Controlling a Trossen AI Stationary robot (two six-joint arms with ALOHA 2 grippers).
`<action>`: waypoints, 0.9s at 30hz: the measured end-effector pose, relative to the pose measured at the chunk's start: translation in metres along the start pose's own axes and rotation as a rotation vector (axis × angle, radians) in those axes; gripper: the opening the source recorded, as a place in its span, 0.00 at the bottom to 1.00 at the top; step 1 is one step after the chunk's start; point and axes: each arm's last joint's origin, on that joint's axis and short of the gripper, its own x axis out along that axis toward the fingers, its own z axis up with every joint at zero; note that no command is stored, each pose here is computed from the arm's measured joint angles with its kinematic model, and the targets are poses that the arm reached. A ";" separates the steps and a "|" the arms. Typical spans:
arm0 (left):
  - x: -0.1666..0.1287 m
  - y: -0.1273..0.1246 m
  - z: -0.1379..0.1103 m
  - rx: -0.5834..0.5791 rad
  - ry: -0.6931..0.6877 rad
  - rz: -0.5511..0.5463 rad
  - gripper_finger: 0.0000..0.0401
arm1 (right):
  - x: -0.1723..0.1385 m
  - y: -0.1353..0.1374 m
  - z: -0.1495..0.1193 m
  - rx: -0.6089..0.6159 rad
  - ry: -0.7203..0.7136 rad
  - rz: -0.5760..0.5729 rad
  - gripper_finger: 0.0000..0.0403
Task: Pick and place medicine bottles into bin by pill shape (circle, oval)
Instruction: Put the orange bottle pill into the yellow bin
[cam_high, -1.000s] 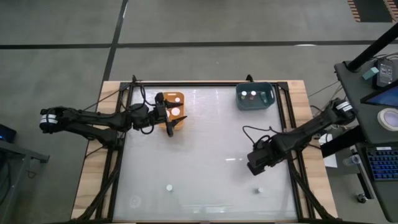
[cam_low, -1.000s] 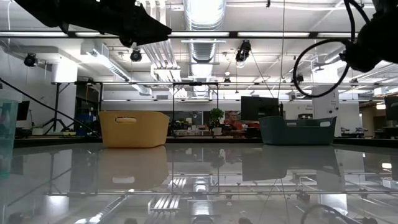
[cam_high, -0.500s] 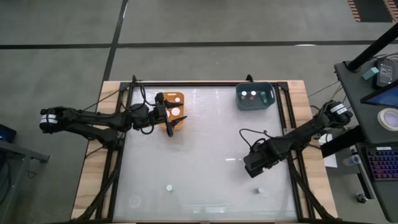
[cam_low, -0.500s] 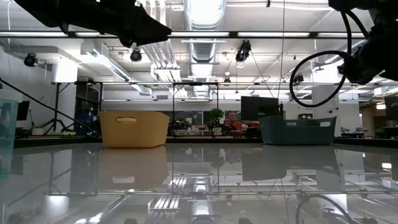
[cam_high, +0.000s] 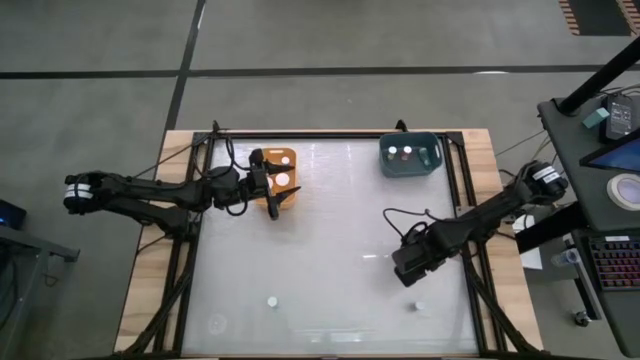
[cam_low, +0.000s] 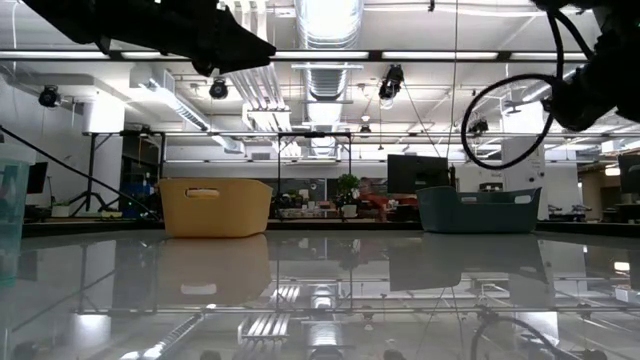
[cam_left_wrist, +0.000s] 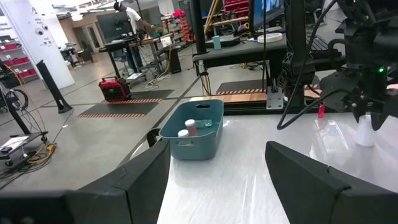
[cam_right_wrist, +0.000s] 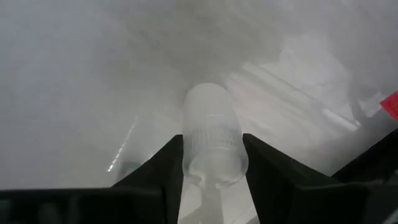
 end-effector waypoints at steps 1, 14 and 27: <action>0.000 0.000 0.000 0.000 0.000 0.000 0.62 | -0.002 0.000 0.000 -0.016 -0.009 0.013 0.34; 0.000 0.000 0.001 0.016 -0.007 0.002 0.62 | -0.079 0.003 -0.012 -0.400 -0.463 0.583 0.34; 0.000 0.000 0.000 0.017 -0.005 0.001 0.62 | -0.157 0.004 -0.032 -0.769 -0.926 1.261 0.34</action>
